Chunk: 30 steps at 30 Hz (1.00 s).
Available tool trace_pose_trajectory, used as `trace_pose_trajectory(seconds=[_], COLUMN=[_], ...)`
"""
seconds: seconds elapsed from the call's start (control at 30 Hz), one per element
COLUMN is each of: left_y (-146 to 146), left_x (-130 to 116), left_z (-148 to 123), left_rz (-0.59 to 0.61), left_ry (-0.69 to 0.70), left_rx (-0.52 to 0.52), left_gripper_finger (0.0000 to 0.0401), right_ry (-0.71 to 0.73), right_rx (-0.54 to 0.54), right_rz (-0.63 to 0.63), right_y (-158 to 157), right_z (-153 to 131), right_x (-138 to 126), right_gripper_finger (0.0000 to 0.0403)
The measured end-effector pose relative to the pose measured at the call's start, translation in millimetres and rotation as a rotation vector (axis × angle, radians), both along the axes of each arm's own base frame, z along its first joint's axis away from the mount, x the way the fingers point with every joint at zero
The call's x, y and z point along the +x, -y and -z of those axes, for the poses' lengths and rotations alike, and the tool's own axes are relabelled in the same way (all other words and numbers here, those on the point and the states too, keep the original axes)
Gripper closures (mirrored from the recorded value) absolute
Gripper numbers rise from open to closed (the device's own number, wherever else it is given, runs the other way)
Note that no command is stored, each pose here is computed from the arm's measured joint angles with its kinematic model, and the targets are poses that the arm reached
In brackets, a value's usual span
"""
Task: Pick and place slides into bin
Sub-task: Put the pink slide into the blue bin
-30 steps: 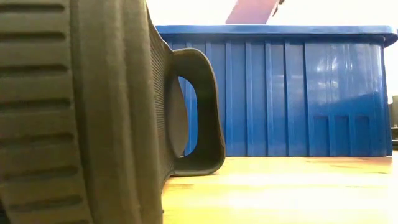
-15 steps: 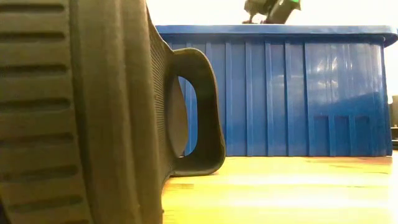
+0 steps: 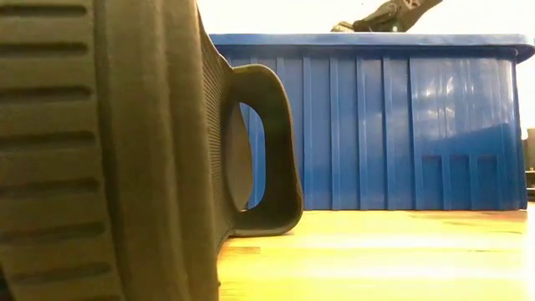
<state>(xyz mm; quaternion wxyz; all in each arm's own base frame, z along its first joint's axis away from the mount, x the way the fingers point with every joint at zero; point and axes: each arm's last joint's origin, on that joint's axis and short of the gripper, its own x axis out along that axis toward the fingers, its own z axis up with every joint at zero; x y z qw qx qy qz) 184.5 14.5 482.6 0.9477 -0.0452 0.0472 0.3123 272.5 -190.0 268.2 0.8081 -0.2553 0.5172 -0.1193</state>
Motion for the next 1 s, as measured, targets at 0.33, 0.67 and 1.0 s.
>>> trace_pose_trajectory(seconds=[0.33, 0.67, 1.0], left_y=[-1, -1, -1], left_x=[5, 5, 5], left_z=[2, 2, 2], left_rz=[-0.028, -0.028, -0.028], left_ry=[-0.01, -0.008, -0.006], left_rx=[0.002, 0.0, 0.0], left_gripper_finger=[0.0129, 0.0129, 0.0129], right_ry=[0.007, -0.059, -0.054], right_rx=[-0.054, -0.015, 0.024], right_rz=[-0.025, -0.029, 0.031], right_y=[12, 10, 8], right_z=[19, 44, 51], right_x=[-1, -5, -9], right_gripper_finger=[0.0394, 0.0394, 0.0391])
